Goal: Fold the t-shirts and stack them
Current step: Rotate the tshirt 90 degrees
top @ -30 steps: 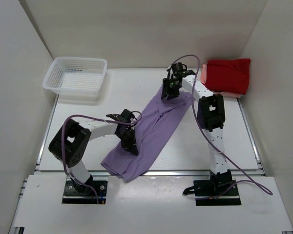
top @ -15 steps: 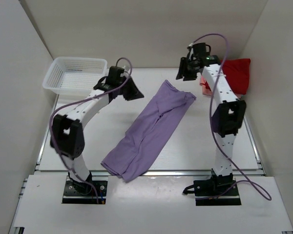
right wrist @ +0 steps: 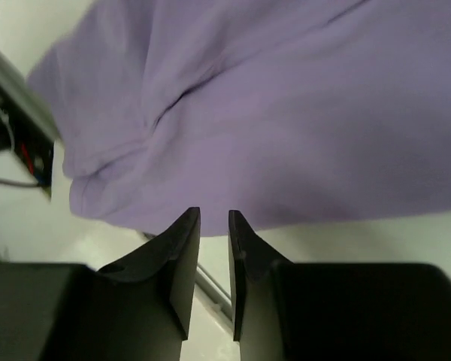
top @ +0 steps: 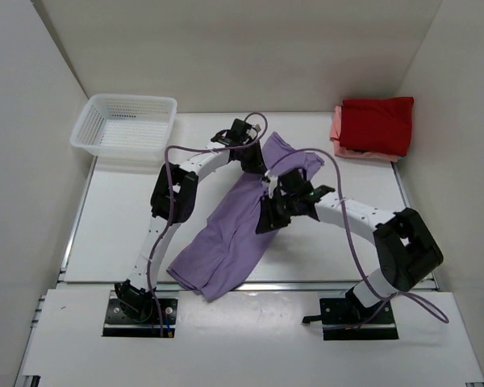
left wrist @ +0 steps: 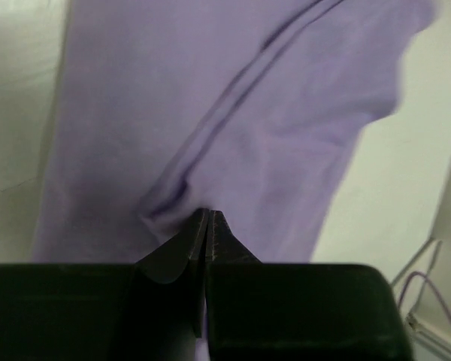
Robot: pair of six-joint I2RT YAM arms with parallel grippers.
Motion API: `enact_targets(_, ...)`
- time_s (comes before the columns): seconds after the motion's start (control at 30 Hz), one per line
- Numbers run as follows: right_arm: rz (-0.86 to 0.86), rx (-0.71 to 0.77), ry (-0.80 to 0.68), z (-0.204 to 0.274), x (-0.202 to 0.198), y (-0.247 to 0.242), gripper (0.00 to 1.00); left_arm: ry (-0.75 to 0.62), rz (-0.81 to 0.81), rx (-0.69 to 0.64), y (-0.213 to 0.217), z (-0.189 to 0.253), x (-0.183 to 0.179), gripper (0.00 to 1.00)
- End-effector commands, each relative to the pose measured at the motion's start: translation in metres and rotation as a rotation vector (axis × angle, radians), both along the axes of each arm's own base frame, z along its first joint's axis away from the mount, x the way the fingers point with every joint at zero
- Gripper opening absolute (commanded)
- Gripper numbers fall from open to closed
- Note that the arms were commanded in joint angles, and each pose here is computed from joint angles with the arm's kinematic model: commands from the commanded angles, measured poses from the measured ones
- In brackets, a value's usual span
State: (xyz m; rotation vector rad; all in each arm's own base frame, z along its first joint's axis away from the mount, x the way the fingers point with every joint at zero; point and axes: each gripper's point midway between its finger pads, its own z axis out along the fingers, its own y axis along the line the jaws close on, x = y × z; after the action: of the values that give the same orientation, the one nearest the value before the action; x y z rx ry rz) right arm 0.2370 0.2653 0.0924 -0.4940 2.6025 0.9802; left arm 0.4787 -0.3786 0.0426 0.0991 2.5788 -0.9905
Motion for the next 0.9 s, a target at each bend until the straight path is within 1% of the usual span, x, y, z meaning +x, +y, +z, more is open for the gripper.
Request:
enact_targets(0.0,0.062,0.187,-0.050,0.004,-0.010,0.045,0.19,-0.040,-0.006,0.060,0.010,0.013,0.006,0.12)
enact_targets(0.07,0.122,0.157,0.003,-0.024,-0.035,0.059,0.17,-0.031,0.010,0.104,0.019,-0.003,0.010,0.12)
enact_targets(0.13,0.128,0.109,0.027,-0.040,-0.042,0.060,0.16,-0.017,0.027,0.124,0.026,-0.012,0.014,0.11)
enact_targets(0.17,0.118,0.066,0.065,-0.051,-0.047,0.056,0.15,-0.017,0.038,0.135,0.029,-0.016,0.019,0.12)
enact_targets(0.23,0.066,-0.027,0.062,-0.066,-0.041,0.041,0.14,-0.013,0.047,0.155,0.028,-0.023,0.021,0.12)
enact_targets(0.27,-0.005,-0.095,0.085,-0.075,-0.033,0.023,0.14,0.029,0.055,0.177,0.033,-0.038,0.021,0.12)
enact_targets(0.3,-0.035,-0.119,0.092,-0.077,-0.028,0.014,0.14,0.030,0.051,0.172,0.026,-0.038,0.021,0.11)
enact_targets(0.33,-0.074,-0.183,0.096,-0.082,-0.024,0.001,0.14,0.043,0.067,0.167,0.027,-0.040,0.026,0.11)
enact_targets(0.37,-0.124,-0.271,0.104,-0.092,-0.019,-0.020,0.14,0.027,0.081,0.164,0.025,-0.036,0.033,0.11)
enact_targets(0.4,-0.134,-0.279,0.080,-0.087,-0.010,-0.024,0.14,0.054,0.094,0.168,0.029,-0.046,0.035,0.11)
enact_targets(0.47,-0.168,-0.357,0.078,-0.090,-0.002,-0.044,0.14,0.052,0.141,0.146,0.034,-0.040,0.048,0.12)
enact_targets(0.5,-0.176,-0.371,0.064,-0.088,0.003,-0.050,0.14,0.058,0.157,0.154,0.036,-0.047,0.049,0.10)
enact_targets(0.6,-0.194,-0.408,0.078,-0.088,0.007,-0.069,0.14,0.039,0.225,0.156,0.051,-0.038,0.064,0.11)
enact_targets(0.63,-0.195,-0.406,0.070,-0.087,0.012,-0.071,0.15,0.032,0.263,0.163,0.063,-0.037,0.073,0.11)
enact_targets(0.67,-0.191,-0.416,0.081,-0.086,0.010,-0.075,0.14,0.037,0.276,0.181,0.067,-0.041,0.072,0.11)
enact_targets(0.73,-0.194,-0.406,0.099,-0.087,0.012,-0.082,0.15,0.014,0.319,0.182,0.083,-0.034,0.085,0.10)
enact_targets(0.87,-0.181,-0.390,0.121,-0.087,0.007,-0.085,0.16,0.004,0.383,0.153,0.099,-0.032,0.102,0.10)
